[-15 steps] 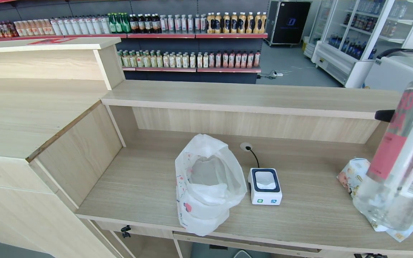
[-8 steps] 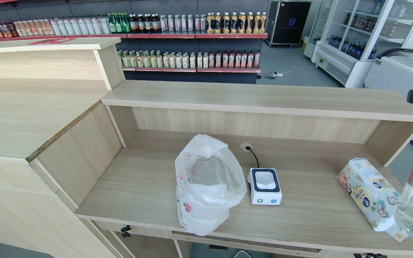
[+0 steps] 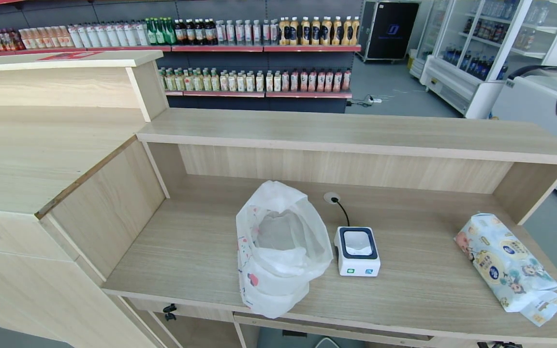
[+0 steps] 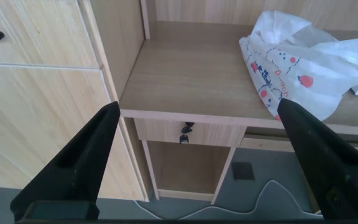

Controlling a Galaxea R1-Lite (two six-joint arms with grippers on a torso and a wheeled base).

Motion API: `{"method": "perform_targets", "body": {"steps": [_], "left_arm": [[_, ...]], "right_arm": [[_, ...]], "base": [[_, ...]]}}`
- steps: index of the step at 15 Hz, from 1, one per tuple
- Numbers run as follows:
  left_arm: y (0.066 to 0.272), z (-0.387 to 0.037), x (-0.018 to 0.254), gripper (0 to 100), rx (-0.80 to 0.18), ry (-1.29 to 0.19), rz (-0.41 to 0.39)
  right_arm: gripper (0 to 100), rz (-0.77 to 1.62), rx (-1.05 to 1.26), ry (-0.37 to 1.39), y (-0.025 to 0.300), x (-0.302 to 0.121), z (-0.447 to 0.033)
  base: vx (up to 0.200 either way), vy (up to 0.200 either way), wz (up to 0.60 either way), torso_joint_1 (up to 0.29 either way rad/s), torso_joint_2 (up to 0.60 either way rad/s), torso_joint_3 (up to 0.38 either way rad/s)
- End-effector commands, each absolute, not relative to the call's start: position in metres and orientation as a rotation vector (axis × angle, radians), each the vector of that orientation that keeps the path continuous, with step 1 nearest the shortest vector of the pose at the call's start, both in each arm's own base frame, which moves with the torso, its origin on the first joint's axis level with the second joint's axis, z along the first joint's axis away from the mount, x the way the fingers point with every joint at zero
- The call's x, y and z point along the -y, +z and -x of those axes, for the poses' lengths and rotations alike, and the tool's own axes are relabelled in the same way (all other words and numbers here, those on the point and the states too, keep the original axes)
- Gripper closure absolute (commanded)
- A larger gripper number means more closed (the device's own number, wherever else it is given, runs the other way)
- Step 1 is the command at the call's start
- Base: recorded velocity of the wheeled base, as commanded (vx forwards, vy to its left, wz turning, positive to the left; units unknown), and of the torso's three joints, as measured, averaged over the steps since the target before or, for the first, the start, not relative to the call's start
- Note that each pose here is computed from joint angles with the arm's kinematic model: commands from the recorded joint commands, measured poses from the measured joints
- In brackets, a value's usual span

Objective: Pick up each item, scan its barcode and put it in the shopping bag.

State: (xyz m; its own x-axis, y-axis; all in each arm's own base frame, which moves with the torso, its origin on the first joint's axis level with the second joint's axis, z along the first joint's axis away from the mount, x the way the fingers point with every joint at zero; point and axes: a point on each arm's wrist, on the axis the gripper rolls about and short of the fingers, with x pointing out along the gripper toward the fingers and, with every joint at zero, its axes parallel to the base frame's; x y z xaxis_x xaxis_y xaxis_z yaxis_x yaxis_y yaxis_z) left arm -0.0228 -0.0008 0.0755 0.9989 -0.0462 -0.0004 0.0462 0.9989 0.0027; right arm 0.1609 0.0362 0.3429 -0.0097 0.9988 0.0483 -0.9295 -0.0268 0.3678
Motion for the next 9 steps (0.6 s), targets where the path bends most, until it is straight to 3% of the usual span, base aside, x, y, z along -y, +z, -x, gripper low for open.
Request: {"method": "perform_targets", "body": {"steps": [1, 9], "left_arm": [[0.076, 0.023, 0.001, 0, -0.001, -0.046, -0.003], [0.076, 0.023, 0.001, 0, -0.001, -0.046, -0.003]], "right_arm": [[100, -0.338, -0.277, 1.604, 0.344, -0.042, -0.162], [100, -0.365, -0.324, 1.688, 0.325, -0.067, -0.180]], "base": [[0.000, 0.000, 0.00, 0.000, 0.00, 0.000], [0.000, 0.000, 0.00, 0.000, 0.00, 0.000]]}}
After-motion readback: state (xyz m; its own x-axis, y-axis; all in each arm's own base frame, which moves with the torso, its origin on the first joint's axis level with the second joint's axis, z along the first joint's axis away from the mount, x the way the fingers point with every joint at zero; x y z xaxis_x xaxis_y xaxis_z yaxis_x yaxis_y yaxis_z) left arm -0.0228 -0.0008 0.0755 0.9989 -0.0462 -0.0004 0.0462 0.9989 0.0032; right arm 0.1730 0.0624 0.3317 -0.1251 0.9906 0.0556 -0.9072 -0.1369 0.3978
